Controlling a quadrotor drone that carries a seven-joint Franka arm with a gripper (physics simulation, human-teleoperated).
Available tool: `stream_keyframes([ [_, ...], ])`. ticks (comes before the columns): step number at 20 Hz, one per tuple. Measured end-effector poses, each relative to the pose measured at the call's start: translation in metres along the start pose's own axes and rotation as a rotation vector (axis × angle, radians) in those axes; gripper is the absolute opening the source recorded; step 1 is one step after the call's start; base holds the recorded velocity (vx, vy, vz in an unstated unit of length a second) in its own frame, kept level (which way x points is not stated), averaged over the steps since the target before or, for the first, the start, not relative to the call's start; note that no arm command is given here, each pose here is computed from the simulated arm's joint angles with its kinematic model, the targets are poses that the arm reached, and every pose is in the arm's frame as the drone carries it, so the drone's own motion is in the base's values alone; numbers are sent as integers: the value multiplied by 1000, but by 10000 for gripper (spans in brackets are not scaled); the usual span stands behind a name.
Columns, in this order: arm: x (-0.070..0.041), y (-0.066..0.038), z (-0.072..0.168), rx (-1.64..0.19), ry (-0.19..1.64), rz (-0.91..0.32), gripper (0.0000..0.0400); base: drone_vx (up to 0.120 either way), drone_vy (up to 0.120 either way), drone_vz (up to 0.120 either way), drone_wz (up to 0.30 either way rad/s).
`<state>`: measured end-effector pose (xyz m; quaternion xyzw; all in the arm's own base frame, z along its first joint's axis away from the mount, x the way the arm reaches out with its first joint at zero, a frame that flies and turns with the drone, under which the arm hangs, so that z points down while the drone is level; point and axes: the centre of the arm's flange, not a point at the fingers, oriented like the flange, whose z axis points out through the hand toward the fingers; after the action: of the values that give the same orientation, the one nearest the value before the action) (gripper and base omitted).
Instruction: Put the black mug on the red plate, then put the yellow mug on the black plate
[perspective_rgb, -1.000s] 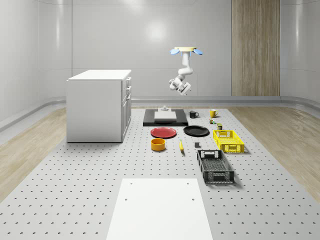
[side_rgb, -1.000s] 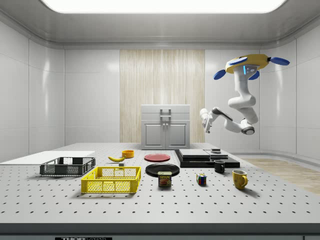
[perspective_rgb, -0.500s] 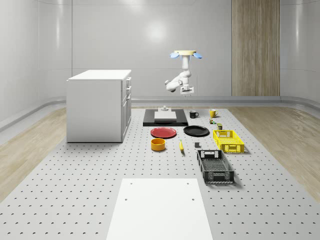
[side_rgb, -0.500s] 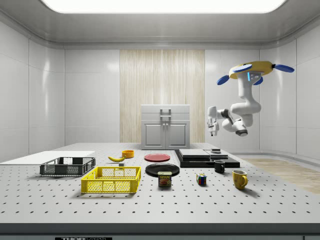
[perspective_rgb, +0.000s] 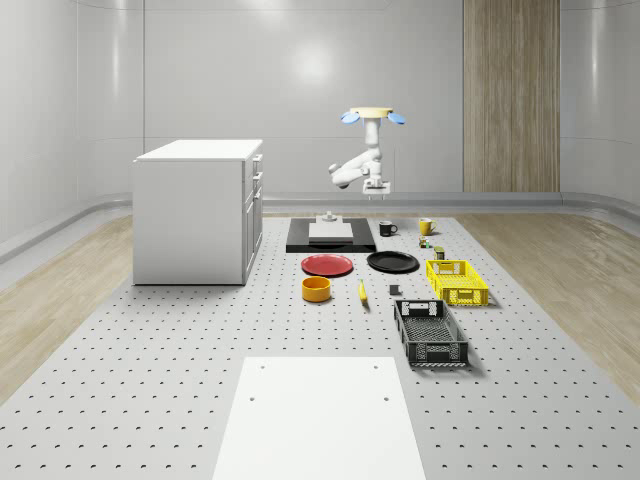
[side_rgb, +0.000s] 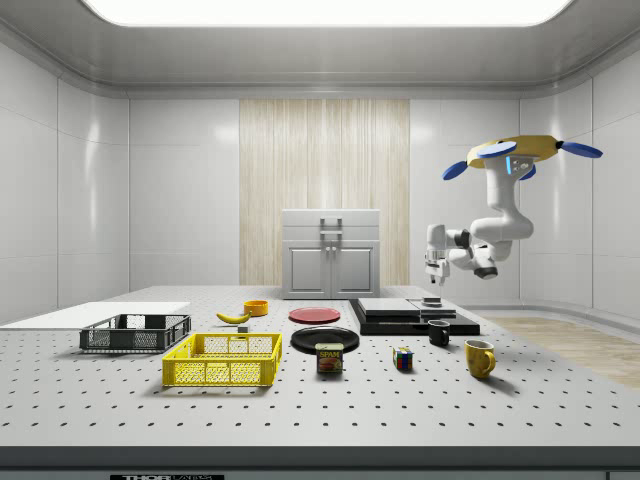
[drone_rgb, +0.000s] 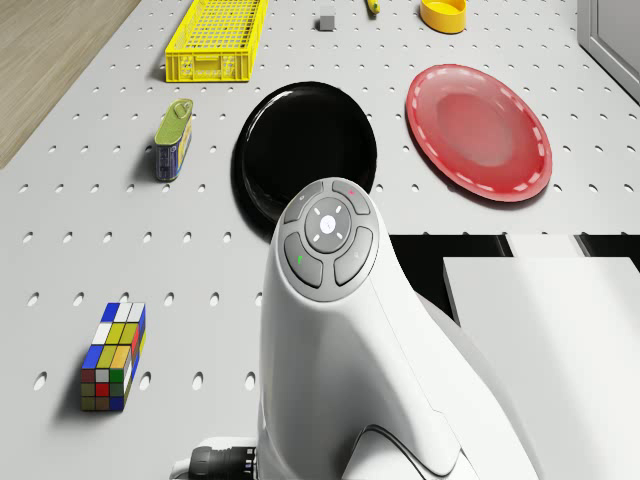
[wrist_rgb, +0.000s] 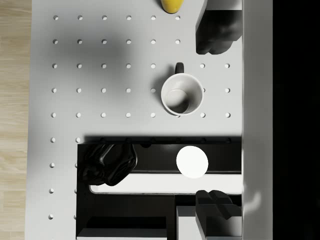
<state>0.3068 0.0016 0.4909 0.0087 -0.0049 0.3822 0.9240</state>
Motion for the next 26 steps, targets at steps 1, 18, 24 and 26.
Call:
stream_keyframes([
  [1, 0, 0, 0, -2, 2, 0, 400, 0, 120, -120, 0],
  [18, -1, -1, 0, -12, 13, 0, 400, 24, 16, -120, 0],
  [24, -1, -1, 7, -12, 14, 0, 400, 0, 0, -27, 0],
  [26, -1, -1, 14, -12, 14, 0, 400, 0, 0, 0, 0],
])
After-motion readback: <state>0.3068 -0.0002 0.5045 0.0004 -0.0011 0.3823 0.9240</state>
